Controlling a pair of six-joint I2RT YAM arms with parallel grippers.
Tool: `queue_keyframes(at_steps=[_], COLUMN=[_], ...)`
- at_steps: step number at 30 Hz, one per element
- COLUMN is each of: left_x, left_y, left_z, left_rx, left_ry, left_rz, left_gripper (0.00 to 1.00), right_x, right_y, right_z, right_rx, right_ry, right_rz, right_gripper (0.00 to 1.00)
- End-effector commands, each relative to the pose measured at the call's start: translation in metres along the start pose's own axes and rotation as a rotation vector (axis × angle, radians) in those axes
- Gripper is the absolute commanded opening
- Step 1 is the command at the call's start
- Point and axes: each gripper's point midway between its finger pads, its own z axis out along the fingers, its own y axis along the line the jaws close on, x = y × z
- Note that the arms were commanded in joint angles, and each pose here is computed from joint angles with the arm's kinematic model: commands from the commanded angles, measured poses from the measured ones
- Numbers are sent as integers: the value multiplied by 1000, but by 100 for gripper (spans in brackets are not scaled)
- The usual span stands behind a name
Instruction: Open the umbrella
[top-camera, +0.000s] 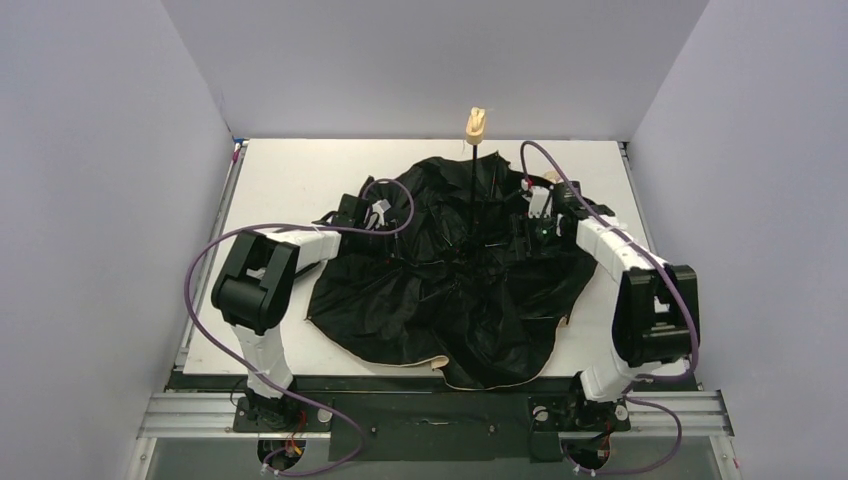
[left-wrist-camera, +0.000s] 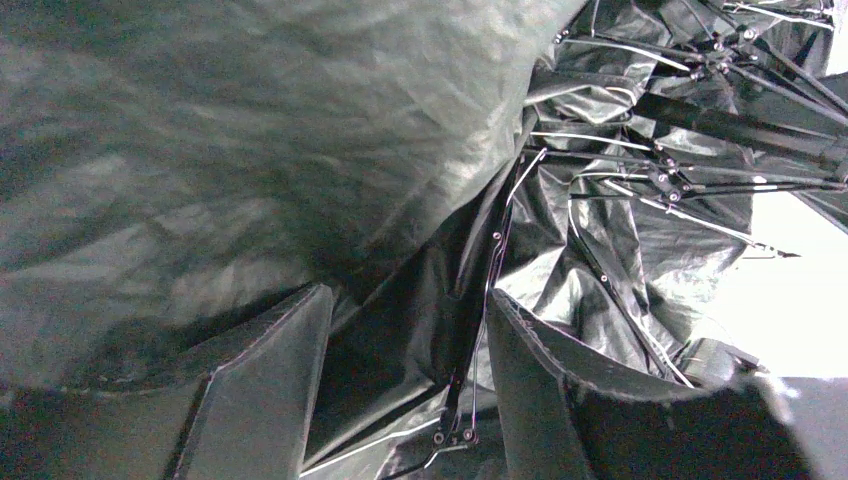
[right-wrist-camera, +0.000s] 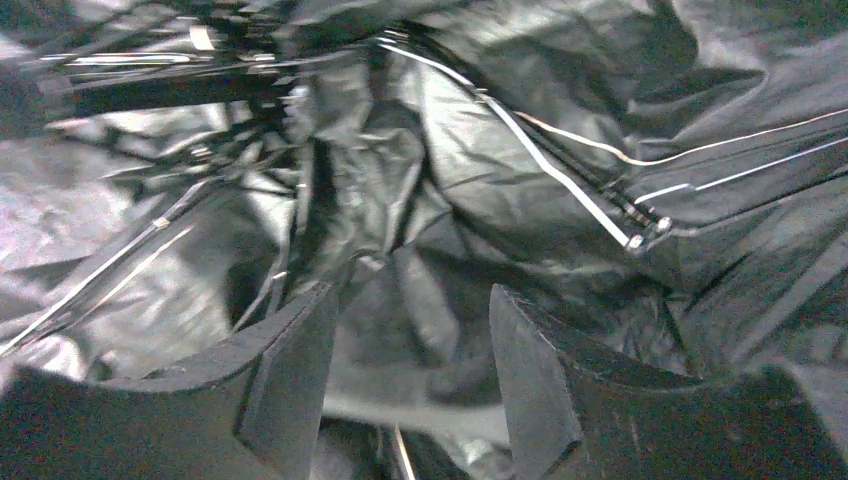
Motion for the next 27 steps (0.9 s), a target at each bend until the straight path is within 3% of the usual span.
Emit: queue_keyframes(at_steps=[1, 8, 13, 18, 27], left_x=[-14, -40, -17, 4, 19], left_y=[-19, -100, -123, -107, -22], left_z=[-22, -69, -59, -30, 9], left_rx=[50, 259, 294, 266, 108], left_ry=[-79, -247, -187, -120, -35], left_rz=[98, 256, 287, 200, 2], left_gripper=[56, 57, 56, 54, 53], right_x=[-24, -29, -5, 17, 71], right_y=[39, 96, 125, 115, 54], right_z=[-44, -68, -47, -20, 17], right_rx=[-103, -253, -318, -317, -200], right_ry=[-129, -179, -102, -13, 152], right_rz=[-126, -95, -114, -54, 141], right_gripper=[54, 48, 41, 35, 31])
